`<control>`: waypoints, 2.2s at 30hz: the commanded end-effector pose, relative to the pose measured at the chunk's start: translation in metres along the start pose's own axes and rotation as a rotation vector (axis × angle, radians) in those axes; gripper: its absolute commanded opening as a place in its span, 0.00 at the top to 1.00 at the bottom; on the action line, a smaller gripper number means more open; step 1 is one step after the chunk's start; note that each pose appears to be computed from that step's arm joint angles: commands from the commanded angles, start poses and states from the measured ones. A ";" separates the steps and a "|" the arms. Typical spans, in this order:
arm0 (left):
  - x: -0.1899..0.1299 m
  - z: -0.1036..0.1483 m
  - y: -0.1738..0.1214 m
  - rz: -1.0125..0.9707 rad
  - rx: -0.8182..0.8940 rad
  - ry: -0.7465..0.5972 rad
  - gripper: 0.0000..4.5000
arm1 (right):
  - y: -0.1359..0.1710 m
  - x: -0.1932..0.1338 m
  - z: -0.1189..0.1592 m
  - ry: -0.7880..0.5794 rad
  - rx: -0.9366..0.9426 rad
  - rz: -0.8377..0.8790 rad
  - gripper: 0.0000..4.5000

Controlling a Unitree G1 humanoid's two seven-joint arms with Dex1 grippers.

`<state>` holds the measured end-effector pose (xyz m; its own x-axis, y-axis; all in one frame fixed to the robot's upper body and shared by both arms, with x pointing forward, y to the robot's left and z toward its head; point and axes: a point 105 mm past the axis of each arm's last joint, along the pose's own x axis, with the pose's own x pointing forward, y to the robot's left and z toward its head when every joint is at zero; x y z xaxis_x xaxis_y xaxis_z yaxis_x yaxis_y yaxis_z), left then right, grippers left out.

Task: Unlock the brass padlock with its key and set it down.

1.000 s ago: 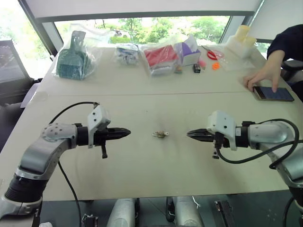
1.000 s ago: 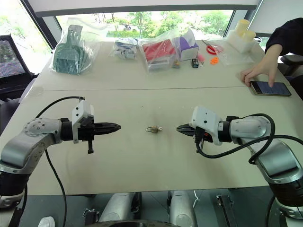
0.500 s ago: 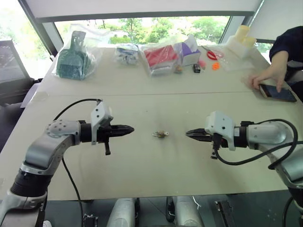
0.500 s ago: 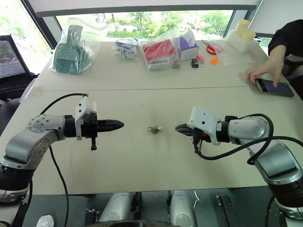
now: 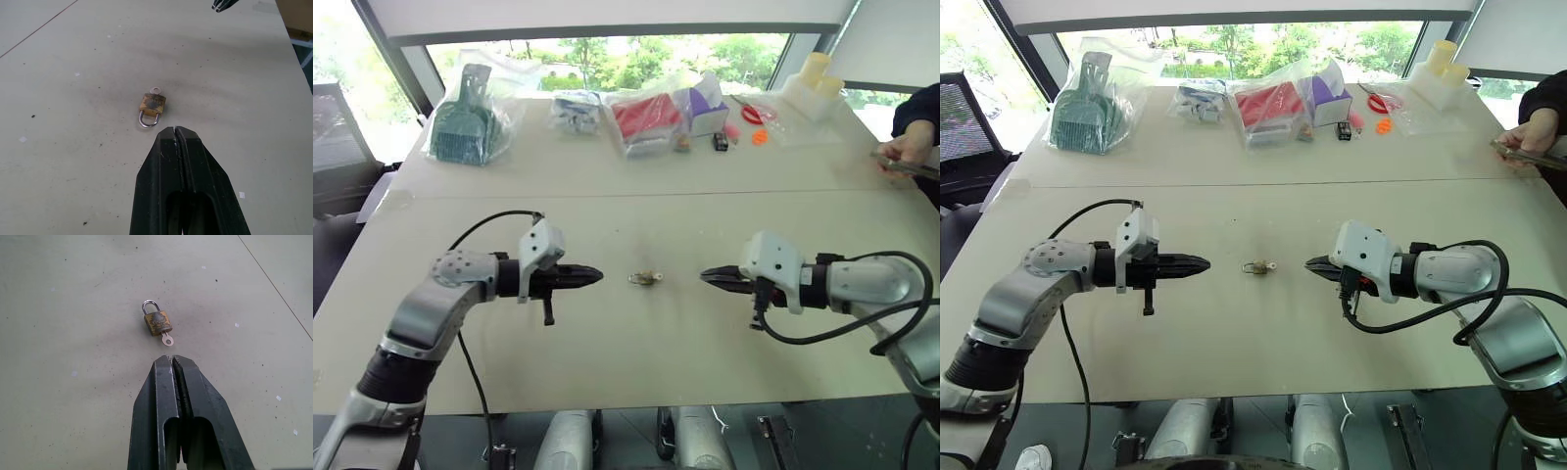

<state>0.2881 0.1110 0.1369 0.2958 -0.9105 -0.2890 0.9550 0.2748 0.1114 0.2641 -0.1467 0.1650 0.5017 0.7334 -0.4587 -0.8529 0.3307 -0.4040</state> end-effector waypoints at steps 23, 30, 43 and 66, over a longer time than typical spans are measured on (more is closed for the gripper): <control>0.102 -0.029 0.029 -0.147 0.176 0.005 0.13 | 0.006 -0.006 0.010 0.003 -0.041 -0.089 1.00; 0.108 -0.031 0.024 -0.177 0.180 0.000 0.80 | 0.006 -0.006 0.010 0.008 -0.052 -0.099 1.00; 0.090 0.010 0.026 -0.185 0.192 -0.092 0.83 | -0.004 0.030 0.010 0.012 -0.366 -0.217 1.00; 0.074 0.038 0.021 -0.141 0.236 -0.116 0.83 | -0.010 0.056 0.023 -0.057 -0.561 -0.289 0.43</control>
<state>0.3288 0.0383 0.1451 0.1357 -0.9653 -0.2232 0.9649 0.0777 0.2507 0.2988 -0.0986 0.1491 0.6808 0.6797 -0.2729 -0.5037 0.1640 -0.8482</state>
